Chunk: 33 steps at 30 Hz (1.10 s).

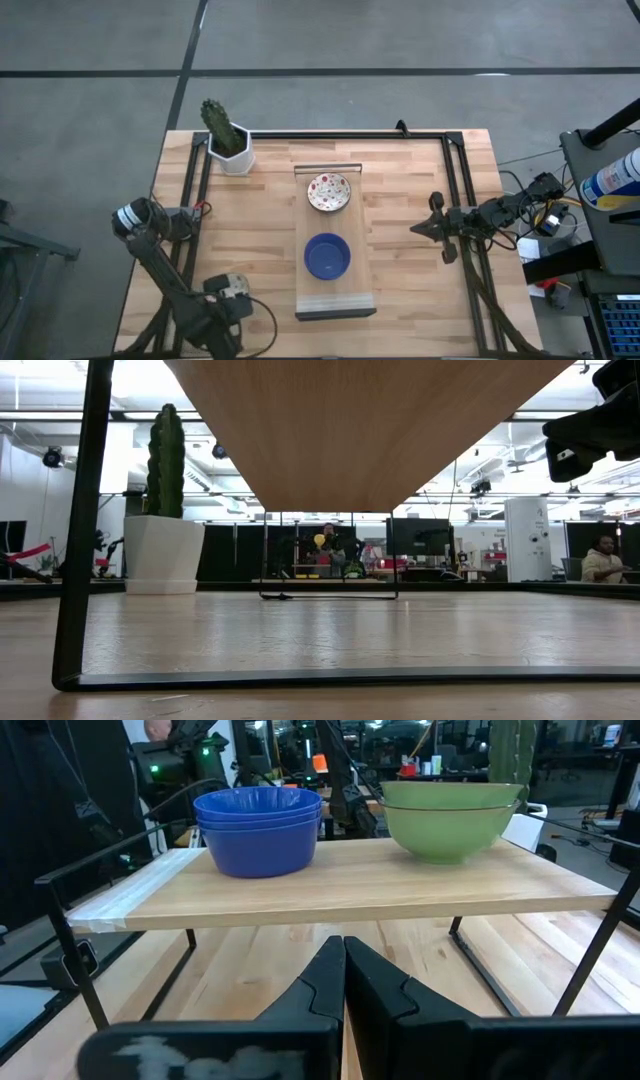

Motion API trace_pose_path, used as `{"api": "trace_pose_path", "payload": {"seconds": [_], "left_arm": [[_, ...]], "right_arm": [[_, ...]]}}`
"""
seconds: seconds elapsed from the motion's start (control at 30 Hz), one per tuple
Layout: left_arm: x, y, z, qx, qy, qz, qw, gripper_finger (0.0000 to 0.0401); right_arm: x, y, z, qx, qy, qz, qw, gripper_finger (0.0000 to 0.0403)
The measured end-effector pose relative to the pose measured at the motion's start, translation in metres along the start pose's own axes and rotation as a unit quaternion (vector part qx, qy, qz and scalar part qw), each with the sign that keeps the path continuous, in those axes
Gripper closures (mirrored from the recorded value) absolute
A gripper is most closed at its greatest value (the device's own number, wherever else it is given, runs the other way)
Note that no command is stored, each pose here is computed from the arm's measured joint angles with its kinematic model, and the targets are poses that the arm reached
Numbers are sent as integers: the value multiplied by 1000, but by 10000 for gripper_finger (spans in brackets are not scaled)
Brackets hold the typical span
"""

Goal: Pick & Place Mini bowls
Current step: Stack the white patterned bowl on top of the white patterned bowls on the shelf

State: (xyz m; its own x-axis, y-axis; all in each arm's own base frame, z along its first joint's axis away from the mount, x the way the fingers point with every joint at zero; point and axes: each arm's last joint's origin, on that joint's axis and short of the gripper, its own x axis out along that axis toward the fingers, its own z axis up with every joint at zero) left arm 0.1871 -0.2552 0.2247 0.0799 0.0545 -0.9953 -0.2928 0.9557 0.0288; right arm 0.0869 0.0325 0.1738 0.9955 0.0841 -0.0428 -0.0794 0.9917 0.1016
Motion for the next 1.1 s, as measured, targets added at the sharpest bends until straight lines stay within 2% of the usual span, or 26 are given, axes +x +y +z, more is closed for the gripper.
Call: {"api": "trace_pose_path", "payload": {"seconds": [0.27, 0.47, 0.6, 0.77, 1.1], "left_arm": [[-14, 14, 13, 26, 4, 59, 998, 401], [-36, 24, 22, 44, -11, 113, 993, 401], [-59, 27, 31, 59, -41, 121, 990, 401], [-83, 28, 49, 82, -102, 104, 986, 401], [-103, 44, 82, 114, -124, 99, 981, 401]], "right_arm": [[0, 0, 0, 0, 0, 0, 1000, 394], [0, 0, 0, 0, 0, 0, 1000, 394], [0, 0, 0, 0, 0, 0, 1000, 394], [0, 0, 0, 0, 0, 0, 1000, 394], [0, 0, 0, 0, 0, 0, 1000, 394]]}}
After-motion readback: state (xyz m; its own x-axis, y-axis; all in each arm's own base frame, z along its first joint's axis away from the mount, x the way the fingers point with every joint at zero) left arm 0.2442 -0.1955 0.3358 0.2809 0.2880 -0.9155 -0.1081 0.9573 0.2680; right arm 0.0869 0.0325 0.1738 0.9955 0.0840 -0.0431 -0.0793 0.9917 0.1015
